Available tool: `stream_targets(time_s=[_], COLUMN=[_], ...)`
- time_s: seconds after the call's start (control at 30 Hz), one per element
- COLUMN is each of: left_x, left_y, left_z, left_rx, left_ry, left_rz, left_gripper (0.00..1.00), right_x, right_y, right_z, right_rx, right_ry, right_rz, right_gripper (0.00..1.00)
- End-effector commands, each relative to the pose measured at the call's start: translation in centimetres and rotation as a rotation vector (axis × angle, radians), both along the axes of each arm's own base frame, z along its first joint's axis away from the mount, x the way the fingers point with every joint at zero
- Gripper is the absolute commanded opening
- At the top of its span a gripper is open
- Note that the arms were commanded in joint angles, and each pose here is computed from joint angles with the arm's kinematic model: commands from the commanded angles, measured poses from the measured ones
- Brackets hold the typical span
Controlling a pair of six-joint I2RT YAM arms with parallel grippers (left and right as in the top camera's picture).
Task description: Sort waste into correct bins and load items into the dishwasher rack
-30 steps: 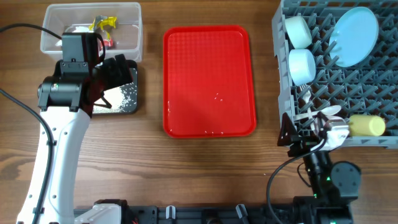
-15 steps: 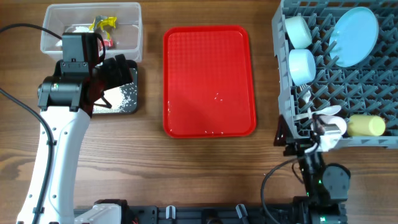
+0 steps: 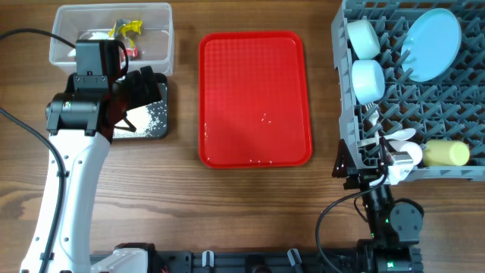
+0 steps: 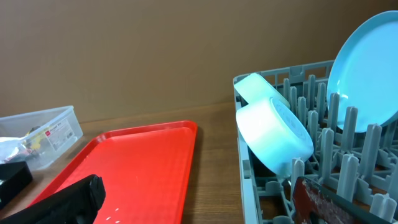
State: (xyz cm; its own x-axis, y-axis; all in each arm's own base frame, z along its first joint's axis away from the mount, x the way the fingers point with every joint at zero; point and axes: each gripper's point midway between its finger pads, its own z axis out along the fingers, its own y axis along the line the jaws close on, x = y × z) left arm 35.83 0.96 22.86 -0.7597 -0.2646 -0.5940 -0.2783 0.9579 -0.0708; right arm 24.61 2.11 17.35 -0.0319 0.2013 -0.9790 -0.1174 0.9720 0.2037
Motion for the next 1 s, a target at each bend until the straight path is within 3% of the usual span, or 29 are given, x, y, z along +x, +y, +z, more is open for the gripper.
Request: stream_targets(time_s=[0.0, 0.37, 0.43, 0.6, 0.7, 0.97], left_x=[0.1, 0.1, 0.3, 2.2, 0.0, -7.2], left_y=[0.2, 0.6, -0.5, -4.7, -4.6, -3.8], left_z=[0.1, 0.2, 0.4, 4.9, 4.4, -0.9], left_rx=[-0.006, 0.012, -0.039, -0.122, -0.112, -0.105], left_ry=[-0.006, -0.008, -0.028, -0.444, -0.599, -0.75], left_rz=[0.016, 0.029, -0.01, -0.254, -0.264, -0.247], left_gripper=[1.0, 1.0, 1.0, 1.0, 1.0, 1.0], right_x=[0.0, 0.0, 0.0, 0.0, 0.0, 0.0], right_y=[-0.3, -0.3, -0.3, -0.3, -0.3, -0.3], right_z=[0.2, 0.2, 0.2, 0.2, 0.2, 0.2], right_rx=[0.008, 0.008, 0.008, 0.008, 0.008, 0.008], right_ry=[-0.011, -0.011, -0.011, -0.011, -0.011, -0.011], right_rz=[-0.018, -0.018, -0.017, -0.018, -0.018, -0.017], right_gripper=[1.0, 1.0, 1.0, 1.0, 1.0, 1.0])
